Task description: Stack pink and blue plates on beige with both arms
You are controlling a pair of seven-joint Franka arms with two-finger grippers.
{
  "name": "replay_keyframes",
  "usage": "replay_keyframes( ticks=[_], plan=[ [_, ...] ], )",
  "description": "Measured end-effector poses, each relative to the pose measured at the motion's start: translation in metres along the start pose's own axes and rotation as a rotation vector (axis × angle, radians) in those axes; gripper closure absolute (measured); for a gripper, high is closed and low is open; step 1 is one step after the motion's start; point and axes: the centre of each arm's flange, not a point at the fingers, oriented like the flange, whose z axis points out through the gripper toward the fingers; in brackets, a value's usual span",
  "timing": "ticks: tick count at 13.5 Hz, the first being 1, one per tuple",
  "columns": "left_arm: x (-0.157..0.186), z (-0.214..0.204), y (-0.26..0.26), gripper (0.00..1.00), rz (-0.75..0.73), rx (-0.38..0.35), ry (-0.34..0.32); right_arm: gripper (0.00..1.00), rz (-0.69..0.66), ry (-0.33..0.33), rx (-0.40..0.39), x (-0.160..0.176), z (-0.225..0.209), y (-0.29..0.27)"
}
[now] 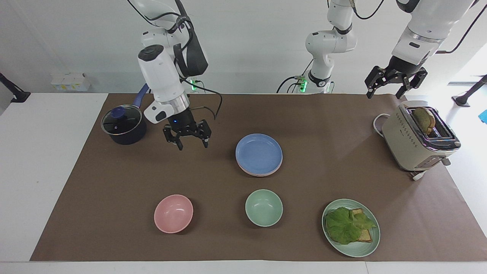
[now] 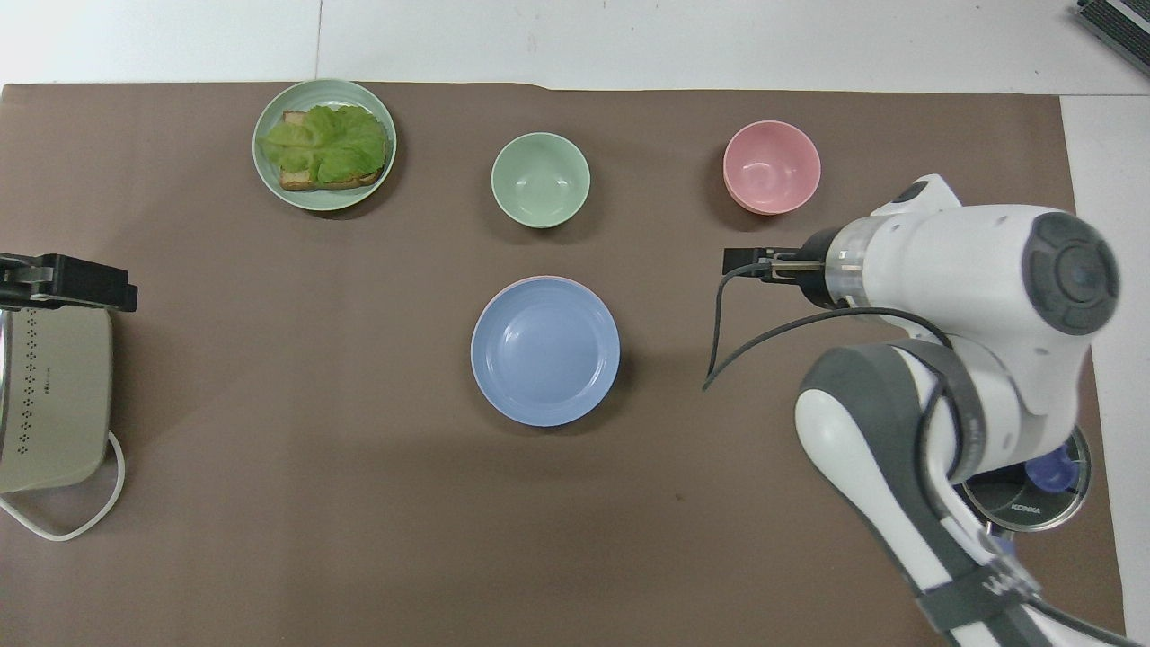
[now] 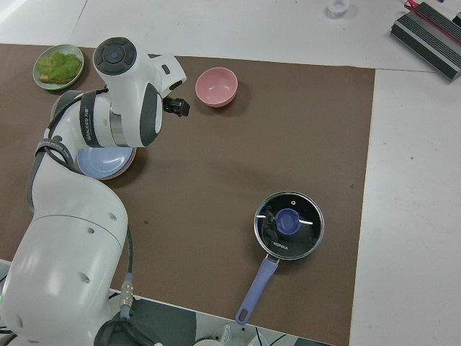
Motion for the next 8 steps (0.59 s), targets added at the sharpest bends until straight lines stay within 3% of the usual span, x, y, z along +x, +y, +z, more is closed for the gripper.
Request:
replay_keyframes(
  ticks=[5, 8],
  plan=[
    [0.0, 0.0, 0.0, 0.0, 0.0, 0.0, 0.0, 0.0, 0.053, -0.102, -0.093, 0.006, -0.124, 0.049],
    [0.0, 0.0, 0.0, 0.0, 0.0, 0.0, 0.0, 0.0, 0.062, -0.131, -0.141, 0.009, -0.158, 0.059]
  ],
)
